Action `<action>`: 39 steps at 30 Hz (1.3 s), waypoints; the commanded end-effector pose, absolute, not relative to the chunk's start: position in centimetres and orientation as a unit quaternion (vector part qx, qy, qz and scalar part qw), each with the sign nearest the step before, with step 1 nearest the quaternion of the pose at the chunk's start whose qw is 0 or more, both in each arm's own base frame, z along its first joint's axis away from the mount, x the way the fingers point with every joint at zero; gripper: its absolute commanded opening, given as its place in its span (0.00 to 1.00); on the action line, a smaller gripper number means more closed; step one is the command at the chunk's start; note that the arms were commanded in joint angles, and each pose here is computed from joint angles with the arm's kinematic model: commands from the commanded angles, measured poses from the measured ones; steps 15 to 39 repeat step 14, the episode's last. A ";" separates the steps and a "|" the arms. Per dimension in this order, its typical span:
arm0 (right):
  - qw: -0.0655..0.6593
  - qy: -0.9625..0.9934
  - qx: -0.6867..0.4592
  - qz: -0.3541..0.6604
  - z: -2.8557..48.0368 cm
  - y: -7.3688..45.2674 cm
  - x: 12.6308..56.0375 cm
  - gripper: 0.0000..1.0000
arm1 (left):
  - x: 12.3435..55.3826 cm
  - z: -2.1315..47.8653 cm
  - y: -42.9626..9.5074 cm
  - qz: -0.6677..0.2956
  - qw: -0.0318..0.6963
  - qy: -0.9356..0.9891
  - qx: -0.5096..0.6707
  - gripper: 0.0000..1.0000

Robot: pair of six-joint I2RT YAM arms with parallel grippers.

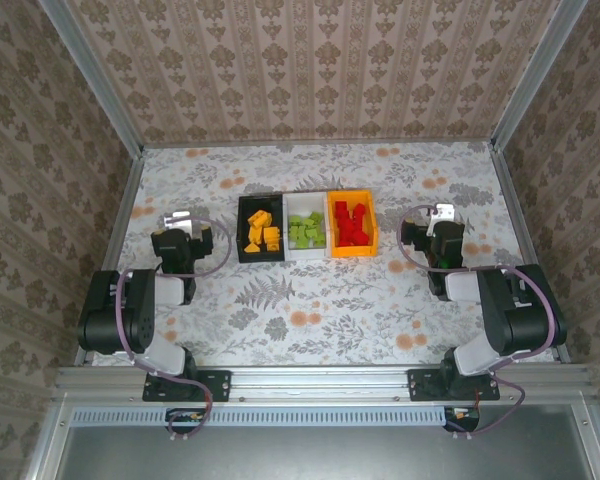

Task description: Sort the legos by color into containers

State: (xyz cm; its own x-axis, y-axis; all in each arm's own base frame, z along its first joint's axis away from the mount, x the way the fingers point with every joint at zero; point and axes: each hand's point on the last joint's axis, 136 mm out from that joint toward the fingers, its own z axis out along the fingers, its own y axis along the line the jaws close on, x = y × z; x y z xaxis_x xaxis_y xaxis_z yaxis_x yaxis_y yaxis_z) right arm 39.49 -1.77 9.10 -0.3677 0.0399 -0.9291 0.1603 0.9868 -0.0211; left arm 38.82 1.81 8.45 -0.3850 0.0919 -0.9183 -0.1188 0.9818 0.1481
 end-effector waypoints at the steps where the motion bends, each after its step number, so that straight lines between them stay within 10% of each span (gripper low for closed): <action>1: 0.574 0.815 0.055 -0.045 9.8 -1.5 39.8 1.00 | 39.5 9.7 1.7 0.092 0.574 0.813 -0.017 1.00; 39: 0.575 0.815 0.055 -0.045 9.8 -1.5 39.8 1.00 | 39.5 9.7 1.6 0.091 0.575 0.813 -0.016 1.00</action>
